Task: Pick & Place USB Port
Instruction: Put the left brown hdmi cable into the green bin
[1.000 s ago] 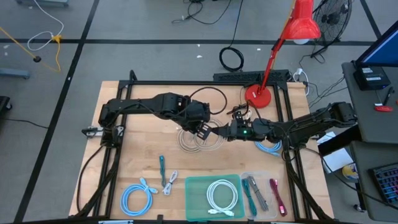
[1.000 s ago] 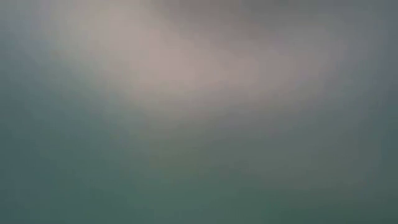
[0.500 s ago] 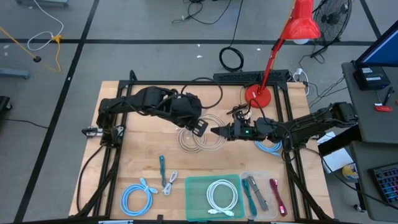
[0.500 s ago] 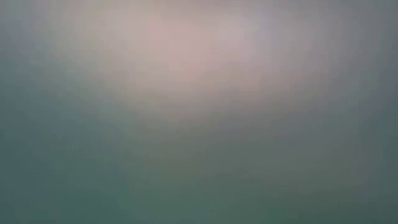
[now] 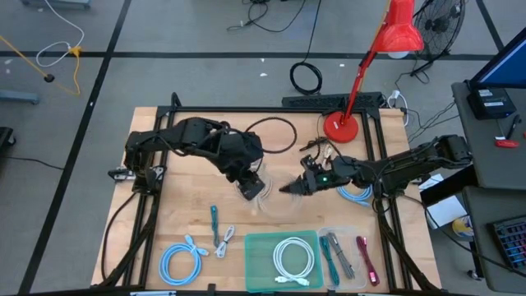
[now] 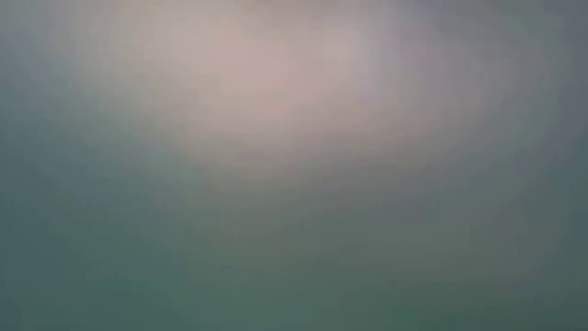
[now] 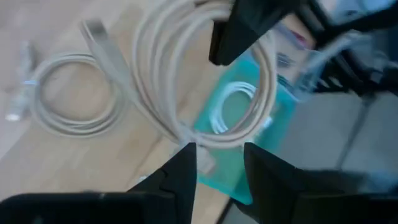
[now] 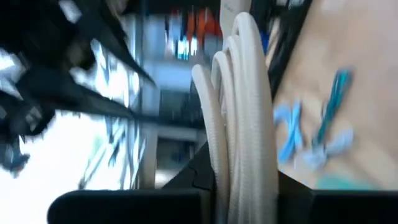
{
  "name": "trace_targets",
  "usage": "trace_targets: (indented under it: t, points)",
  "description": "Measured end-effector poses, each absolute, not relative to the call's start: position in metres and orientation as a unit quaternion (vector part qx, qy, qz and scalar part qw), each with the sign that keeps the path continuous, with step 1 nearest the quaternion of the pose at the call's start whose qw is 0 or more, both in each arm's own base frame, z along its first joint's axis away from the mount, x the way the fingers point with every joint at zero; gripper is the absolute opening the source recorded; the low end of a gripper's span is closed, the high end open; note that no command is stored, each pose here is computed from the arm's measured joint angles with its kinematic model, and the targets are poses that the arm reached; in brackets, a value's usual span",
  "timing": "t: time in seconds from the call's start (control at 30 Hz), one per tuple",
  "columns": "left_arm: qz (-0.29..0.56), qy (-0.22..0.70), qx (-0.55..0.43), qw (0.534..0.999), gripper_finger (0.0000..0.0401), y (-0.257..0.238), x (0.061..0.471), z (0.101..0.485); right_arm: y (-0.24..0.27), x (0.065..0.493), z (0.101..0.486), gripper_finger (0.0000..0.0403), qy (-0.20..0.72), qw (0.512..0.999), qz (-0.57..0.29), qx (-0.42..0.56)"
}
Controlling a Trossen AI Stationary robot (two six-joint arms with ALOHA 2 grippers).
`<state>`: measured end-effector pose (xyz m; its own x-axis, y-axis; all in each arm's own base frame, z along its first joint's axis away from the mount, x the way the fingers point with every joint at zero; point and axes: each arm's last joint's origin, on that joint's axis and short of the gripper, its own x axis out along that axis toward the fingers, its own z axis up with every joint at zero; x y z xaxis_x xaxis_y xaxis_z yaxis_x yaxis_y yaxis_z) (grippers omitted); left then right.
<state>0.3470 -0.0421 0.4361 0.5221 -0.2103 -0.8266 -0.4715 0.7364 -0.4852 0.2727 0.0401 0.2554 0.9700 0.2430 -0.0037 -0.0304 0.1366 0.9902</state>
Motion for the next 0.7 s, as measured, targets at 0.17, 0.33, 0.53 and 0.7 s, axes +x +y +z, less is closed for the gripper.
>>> trace_targets:
  t: [0.17, 0.33, 0.53, 0.7]
  points:
    - [0.051, 0.491, -0.337, 0.802, 0.0141, -0.044, 0.333, 0.445, 0.046, 0.269, 0.248, 0.0017, 0.213, 0.711, 0.175, 0.648]
    - [0.066, 0.492, -0.310, 0.811, 0.0142, -0.041, 0.323, 0.449, 0.057, 0.263, 0.250, 0.0017, 0.286, 0.665, 0.245, 0.645]
    - [0.031, 0.503, -0.246, 0.828, 0.0142, -0.041, 0.320, 0.449, 0.072, 0.252, 0.253, 0.0017, 0.368, 0.610, 0.271, 0.648]
    - [0.019, 0.516, -0.211, 0.830, 0.0143, -0.043, 0.318, 0.447, 0.083, 0.249, 0.253, 0.0017, 0.438, 0.608, 0.195, 0.633]
